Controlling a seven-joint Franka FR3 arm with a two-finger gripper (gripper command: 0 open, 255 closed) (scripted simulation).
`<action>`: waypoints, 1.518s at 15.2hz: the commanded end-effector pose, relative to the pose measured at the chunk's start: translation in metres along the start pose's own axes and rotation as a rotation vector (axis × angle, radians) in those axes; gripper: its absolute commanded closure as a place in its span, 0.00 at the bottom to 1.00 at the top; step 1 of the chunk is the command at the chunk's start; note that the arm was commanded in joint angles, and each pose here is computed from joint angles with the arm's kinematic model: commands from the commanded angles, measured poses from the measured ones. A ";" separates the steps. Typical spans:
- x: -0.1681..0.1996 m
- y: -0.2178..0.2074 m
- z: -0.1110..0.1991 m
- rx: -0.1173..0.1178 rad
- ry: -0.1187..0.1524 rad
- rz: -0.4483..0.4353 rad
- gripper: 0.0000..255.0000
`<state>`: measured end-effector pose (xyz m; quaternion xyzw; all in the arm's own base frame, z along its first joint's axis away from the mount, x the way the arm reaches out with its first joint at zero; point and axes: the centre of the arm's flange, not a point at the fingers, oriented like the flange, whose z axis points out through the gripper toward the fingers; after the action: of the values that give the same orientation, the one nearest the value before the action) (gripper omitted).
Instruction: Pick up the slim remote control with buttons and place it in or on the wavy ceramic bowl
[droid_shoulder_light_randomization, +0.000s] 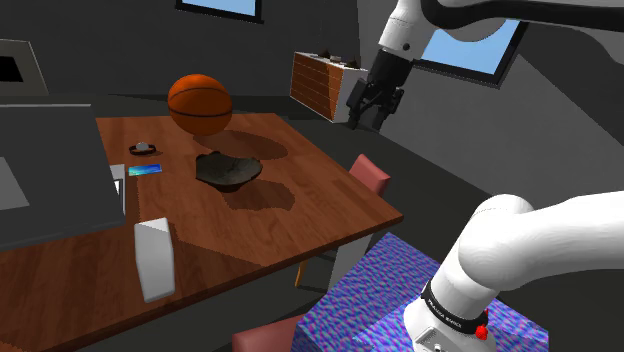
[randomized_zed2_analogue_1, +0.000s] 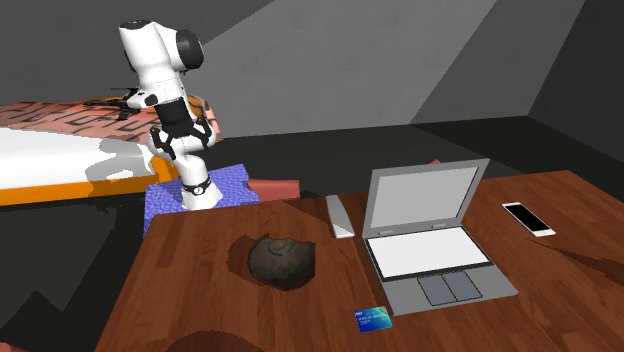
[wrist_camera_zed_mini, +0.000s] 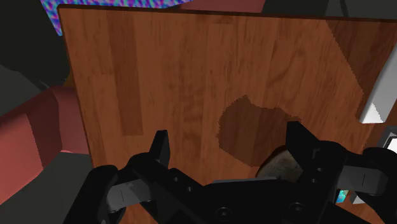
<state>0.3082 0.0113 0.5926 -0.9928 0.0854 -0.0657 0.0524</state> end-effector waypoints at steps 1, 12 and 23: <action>0.000 0.000 0.000 0.000 0.000 0.000 0.00; 0.021 -0.127 0.077 -0.033 -0.031 0.030 0.00; 0.044 -0.251 0.158 -0.066 -0.062 0.061 0.00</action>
<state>0.4088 0.2536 0.4796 -0.9927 0.1138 -0.0323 0.0248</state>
